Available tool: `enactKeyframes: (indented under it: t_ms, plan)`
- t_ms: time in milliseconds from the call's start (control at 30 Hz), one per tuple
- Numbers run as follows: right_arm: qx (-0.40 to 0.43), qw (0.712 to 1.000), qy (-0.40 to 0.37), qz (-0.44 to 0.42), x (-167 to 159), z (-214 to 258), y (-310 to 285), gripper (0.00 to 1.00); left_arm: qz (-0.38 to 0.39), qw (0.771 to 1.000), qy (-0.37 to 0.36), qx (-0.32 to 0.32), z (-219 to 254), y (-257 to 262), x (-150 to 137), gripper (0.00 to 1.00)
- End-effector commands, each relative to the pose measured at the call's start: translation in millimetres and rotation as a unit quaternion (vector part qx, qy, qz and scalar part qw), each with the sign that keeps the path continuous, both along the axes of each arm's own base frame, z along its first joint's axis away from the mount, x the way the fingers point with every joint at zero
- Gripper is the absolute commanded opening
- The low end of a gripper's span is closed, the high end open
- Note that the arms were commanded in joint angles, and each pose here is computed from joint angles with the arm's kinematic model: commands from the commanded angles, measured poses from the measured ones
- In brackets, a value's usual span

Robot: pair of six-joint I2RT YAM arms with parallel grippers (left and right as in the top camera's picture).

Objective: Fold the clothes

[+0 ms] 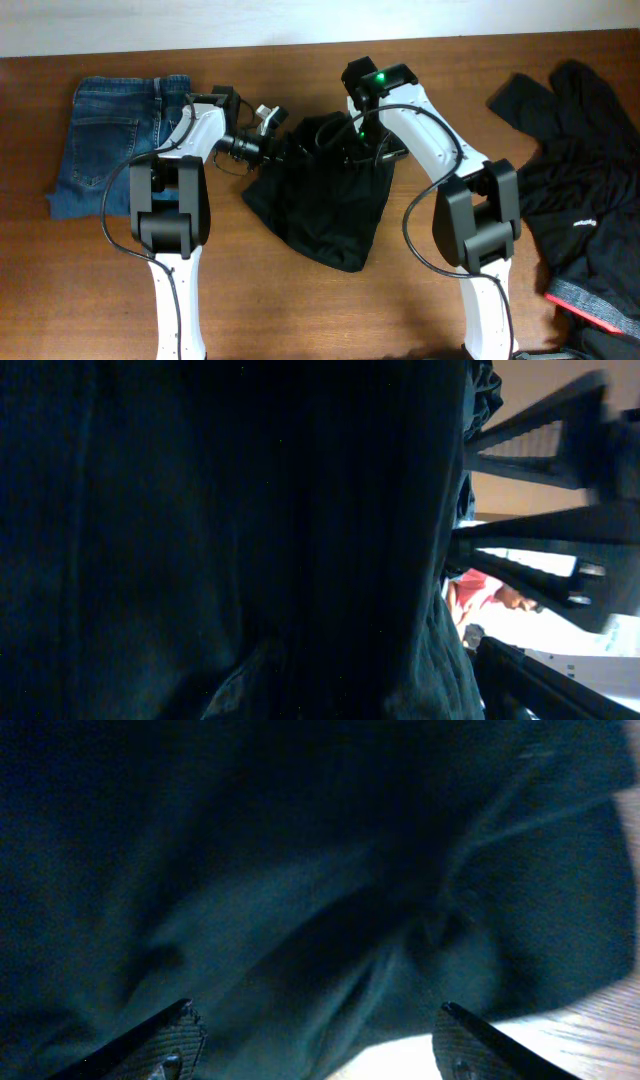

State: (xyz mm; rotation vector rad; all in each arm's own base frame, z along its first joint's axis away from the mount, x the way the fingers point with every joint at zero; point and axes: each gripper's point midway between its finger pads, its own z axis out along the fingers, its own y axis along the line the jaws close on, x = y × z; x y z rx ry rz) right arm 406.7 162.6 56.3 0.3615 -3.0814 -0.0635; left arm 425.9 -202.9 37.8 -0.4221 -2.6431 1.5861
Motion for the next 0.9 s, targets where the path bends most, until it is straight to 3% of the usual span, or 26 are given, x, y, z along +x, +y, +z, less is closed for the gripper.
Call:
enactKeyframes:
  t_ms: [0, 333, 767, 867]
  plan:
    - [0.001, 1.0, 0.031, -0.001, -6, -27, 8, 0.78, -0.013, 1.0, 0.006, 0.008, -10, -4, -8, 0.99]
    - [0.109, 0.993, 0.035, 0.012, -3, -36, 60, 0.79, -0.053, 0.997, 0.0, 0.047, -22, -25, -24, 0.99]
    - [0.159, 0.987, 0.023, 0.007, 6, -31, 77, 0.79, -0.059, 0.997, 0.0, 0.046, -21, -29, -26, 0.99]
    - [0.162, 0.987, 0.018, 0.0, 11, -30, 73, 0.79, -0.059, 0.997, -0.001, 0.047, -22, -29, -26, 0.9]
